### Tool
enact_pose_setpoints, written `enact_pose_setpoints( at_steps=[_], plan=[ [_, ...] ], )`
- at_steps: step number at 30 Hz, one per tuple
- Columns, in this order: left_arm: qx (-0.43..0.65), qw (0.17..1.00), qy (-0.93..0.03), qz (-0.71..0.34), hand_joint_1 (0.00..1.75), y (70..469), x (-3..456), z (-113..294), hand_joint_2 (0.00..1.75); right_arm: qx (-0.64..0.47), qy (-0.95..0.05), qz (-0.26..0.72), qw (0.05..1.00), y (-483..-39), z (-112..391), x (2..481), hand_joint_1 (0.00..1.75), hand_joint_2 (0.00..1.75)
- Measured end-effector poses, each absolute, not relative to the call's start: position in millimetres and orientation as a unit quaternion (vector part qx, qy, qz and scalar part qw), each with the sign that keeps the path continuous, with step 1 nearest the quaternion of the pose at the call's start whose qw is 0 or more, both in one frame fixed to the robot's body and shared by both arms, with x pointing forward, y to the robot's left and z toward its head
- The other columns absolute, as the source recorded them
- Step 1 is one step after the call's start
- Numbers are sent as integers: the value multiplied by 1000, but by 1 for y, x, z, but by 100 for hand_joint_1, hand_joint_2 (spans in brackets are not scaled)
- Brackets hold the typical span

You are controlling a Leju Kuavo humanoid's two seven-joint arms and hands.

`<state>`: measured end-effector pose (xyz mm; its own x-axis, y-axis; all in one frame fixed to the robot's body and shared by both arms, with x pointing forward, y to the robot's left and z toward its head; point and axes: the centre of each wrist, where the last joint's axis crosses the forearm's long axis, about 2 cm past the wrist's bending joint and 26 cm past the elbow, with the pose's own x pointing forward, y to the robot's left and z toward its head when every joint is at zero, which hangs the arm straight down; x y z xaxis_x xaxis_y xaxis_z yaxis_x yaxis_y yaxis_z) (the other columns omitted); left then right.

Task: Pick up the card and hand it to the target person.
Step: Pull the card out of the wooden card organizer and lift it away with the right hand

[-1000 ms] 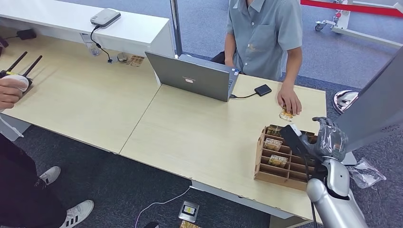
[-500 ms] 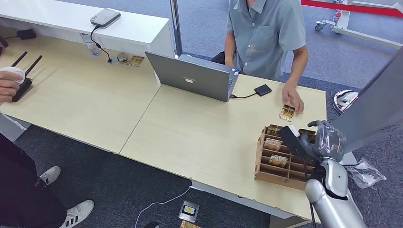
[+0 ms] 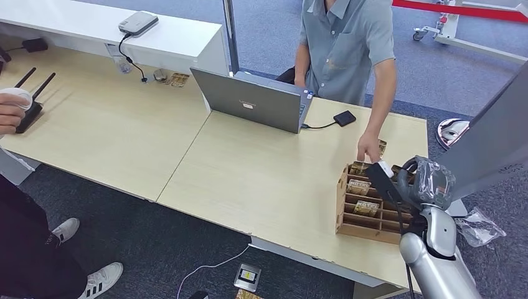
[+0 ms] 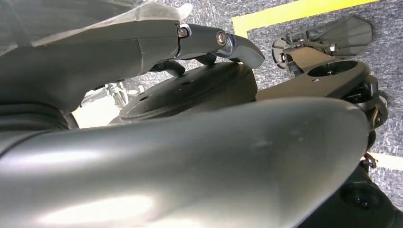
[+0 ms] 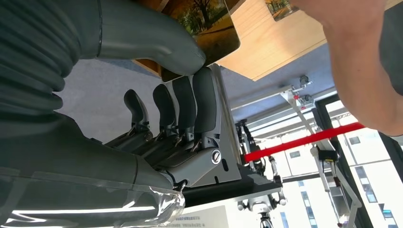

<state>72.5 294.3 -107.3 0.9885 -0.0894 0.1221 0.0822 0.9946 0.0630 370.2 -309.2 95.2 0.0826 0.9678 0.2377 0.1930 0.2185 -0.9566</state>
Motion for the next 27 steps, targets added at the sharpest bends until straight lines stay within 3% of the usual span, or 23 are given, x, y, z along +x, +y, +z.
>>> enact_pose_setpoints(
  at_steps=[2, 6, 21, 23, 24, 27],
  plan=[
    [29, 997, -63, -43, 0, 294, 73, -107, 0, -508, -572, 364, 531, -309, 95, 370, 143, 175],
    [29, 997, -63, -45, 0, 294, 72, -107, 0, -509, -573, 363, 530, -309, 95, 370, 175, 175],
    [31, 996, -65, -52, 0, 294, 72, -107, 0, -532, -622, 340, 462, -303, 111, 374, 175, 175],
    [31, 996, -65, -52, 0, 294, 72, -107, 0, -535, -631, 338, 448, -300, 116, 374, 170, 175],
    [31, 996, -65, -53, 0, 294, 72, -107, 0, -536, -635, 338, 442, -299, 118, 374, 160, 175],
    [31, 996, -66, -54, 0, 294, 72, -107, 0, -535, -641, 338, 433, -296, 124, 375, 106, 175]
  ],
)
